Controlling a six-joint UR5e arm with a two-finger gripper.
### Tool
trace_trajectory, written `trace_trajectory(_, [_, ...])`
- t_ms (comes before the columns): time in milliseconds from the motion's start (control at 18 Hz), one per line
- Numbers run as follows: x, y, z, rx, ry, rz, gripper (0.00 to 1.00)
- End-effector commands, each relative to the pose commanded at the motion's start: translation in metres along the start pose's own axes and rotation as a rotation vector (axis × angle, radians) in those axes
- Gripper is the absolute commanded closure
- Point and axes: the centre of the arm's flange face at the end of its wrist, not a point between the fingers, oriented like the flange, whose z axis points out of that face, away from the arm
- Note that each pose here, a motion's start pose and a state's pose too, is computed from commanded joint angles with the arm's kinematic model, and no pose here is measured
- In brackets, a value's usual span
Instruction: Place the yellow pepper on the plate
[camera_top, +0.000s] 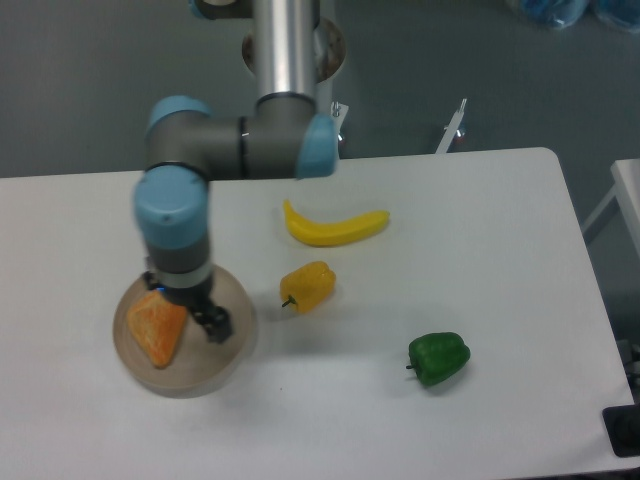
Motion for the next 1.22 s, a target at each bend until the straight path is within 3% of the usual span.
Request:
trace_trajectory(167, [-0.056,0.049,-0.026,0.016,-0.037,0.049,0.00])
trace_trajectory(444, [-0.109,0.109,-0.033,-0.006,-0.033,0.081,0.00])
trace_trajectory(611, [-0.122,0.143,-0.036,-0.121,0.003,0.207,0.00])
trace_trajectory(722, [-0.137,0.166,-0.053,-0.126,-0.010,0.254,0.00])
trace_trajectory(889, [-0.151,0.173,-0.058,-0.125,-0.024,0.306,0.00])
trace_trajectory(1222, [-0.154,0.180,-0.051,-0.136,-0.014,0.304,0.00])
